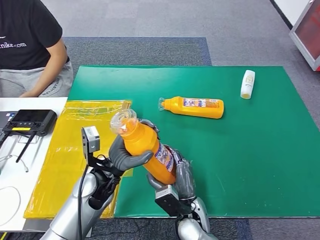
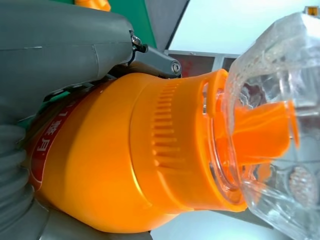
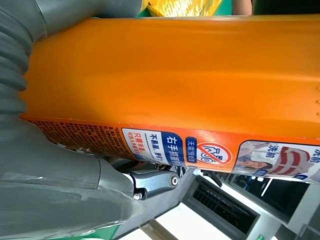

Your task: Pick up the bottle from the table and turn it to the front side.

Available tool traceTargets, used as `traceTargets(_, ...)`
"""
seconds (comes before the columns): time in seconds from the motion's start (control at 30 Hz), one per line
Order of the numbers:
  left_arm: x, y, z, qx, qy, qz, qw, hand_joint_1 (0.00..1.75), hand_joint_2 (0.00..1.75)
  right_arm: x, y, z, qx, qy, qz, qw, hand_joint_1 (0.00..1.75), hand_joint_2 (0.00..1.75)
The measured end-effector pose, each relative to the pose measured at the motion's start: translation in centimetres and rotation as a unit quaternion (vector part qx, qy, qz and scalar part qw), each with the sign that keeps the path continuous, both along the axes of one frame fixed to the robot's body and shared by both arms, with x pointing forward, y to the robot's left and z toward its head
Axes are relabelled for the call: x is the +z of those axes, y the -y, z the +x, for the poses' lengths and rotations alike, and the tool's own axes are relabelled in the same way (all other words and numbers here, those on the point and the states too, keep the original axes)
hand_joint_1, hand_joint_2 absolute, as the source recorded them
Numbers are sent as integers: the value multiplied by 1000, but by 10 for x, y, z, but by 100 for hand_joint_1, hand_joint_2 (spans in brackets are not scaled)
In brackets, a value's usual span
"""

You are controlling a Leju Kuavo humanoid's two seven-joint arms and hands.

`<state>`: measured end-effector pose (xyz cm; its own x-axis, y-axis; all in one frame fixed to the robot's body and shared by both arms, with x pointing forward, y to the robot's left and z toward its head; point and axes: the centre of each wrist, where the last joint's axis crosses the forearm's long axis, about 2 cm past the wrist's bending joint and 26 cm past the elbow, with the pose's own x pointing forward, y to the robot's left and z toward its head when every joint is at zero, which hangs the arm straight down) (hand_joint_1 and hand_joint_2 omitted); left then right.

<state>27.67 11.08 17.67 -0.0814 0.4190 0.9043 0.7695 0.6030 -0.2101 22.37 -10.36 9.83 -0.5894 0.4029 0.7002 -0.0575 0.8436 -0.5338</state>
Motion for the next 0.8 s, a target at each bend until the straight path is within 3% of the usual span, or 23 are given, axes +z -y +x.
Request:
traceTargets(0.07,-2,-1,0,3,-2,3,1000,175,175,-1,1,-1,-1,-3,2,1000,92,175)
traceTargets(0.17,-3,-3,0,9,0,10,1000,175,175,-2,1,-1,-1,-9,7,1000,21,175)
traceTargets(0.23,-4,-7,1,21,3,21,1000,175,175,-2,1,-2,1,-15,12,1000,0,175)
traceTargets(0.5,-17,-62,20,121,12,96,988,175,175,5,3,-1,-5,10,29,1000,0,175)
traceTargets(0.8,-16,-83,28,159,21,118,980,175,175,7,1,0,-13,14,37,999,0,175)
